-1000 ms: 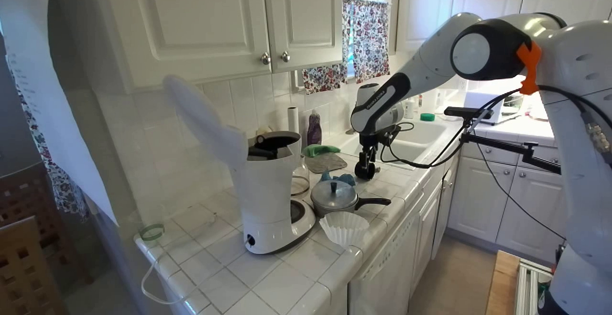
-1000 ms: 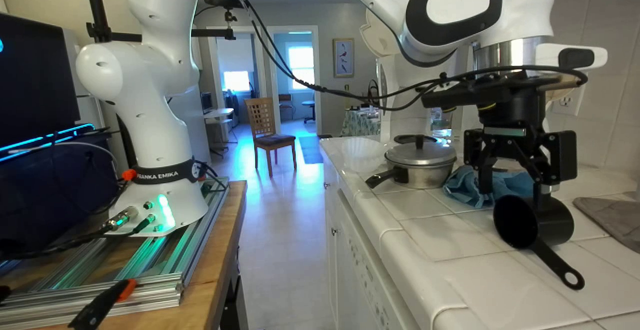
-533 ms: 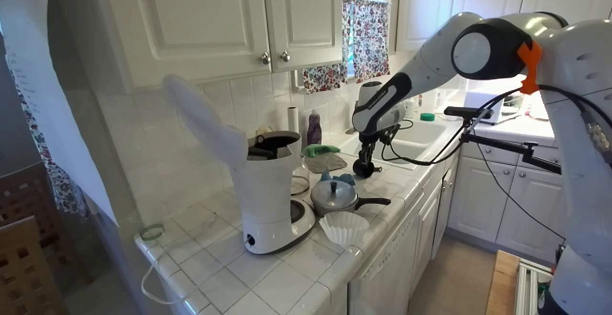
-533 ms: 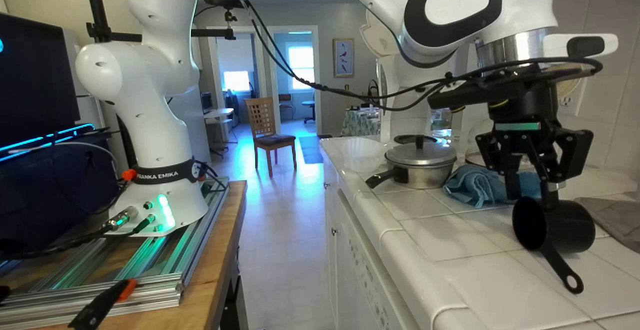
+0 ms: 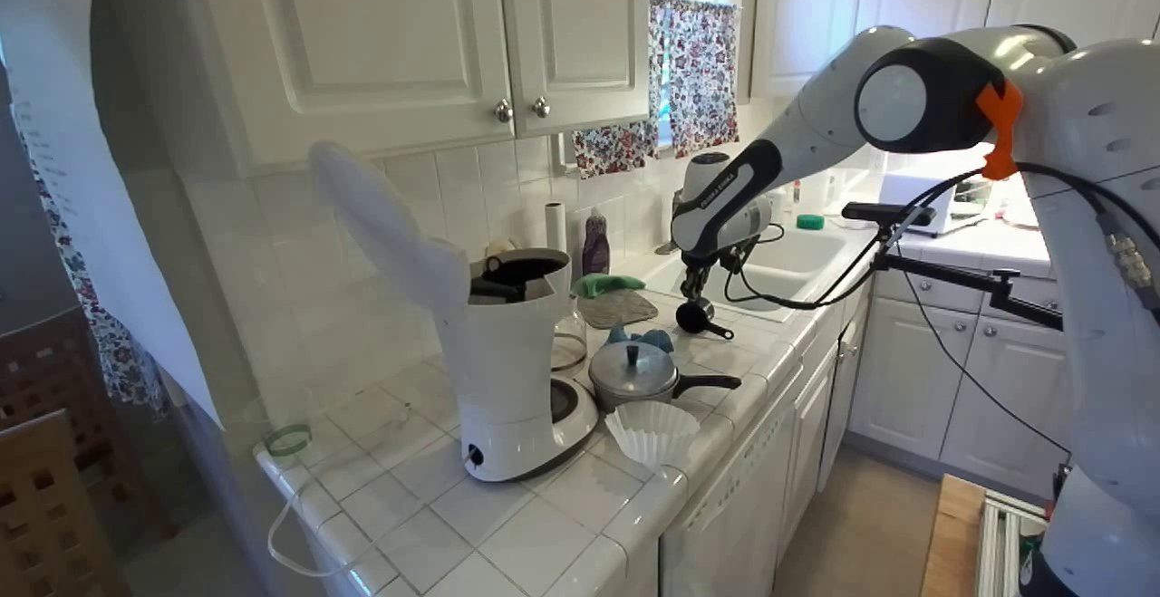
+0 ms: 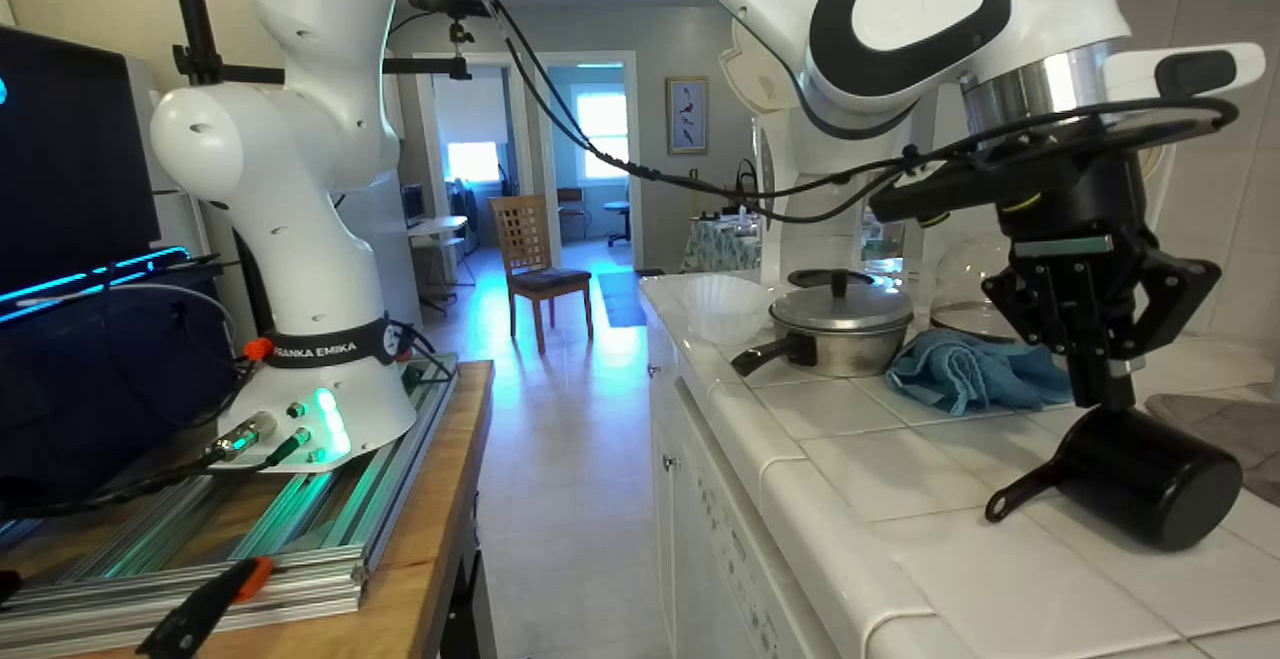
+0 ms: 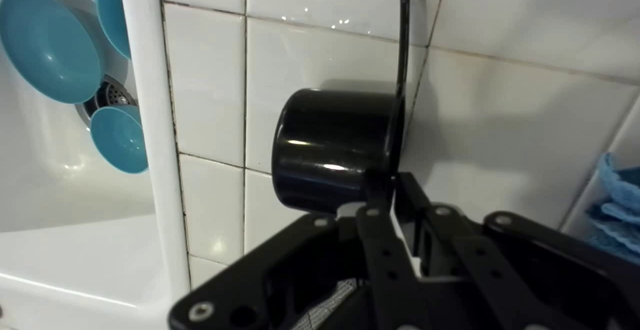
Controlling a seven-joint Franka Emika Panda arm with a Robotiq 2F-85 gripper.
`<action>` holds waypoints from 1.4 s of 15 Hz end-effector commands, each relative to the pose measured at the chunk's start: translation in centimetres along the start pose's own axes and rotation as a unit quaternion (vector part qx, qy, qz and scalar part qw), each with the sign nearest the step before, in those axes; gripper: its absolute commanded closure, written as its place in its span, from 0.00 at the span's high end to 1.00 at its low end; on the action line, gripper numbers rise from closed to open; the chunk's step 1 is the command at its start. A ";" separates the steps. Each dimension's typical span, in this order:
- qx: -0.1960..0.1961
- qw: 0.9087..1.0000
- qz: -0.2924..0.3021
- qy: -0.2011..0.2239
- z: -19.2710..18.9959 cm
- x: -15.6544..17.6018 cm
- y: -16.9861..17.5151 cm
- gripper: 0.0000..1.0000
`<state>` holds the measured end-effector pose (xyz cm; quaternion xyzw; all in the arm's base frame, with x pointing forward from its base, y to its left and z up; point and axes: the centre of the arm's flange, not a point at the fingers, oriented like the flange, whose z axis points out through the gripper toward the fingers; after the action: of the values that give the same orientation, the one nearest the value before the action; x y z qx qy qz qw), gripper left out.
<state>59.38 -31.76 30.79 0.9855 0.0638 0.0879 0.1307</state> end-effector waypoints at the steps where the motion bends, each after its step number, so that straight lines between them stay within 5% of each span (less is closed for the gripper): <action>1: 0.006 0.999 0.012 0.031 -0.8 1.5 -0.4 0.45; 5: 0.031 0.998 0.007 0.061 -2.3 5.0 -2.9 0.73; 9: 0.102 0.992 0.068 0.036 -1.4 7.0 -5.1 0.99; 14: 0.136 0.979 0.149 -0.026 1.2 6.4 -5.3 1.00; 20: 0.220 0.952 0.204 -0.051 2.9 6.7 -6.6 1.00; 21: 0.226 0.950 0.205 -0.059 3.2 6.7 -6.8 0.90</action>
<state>64.56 -24.83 27.74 0.9897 -0.1079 0.0522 -0.0783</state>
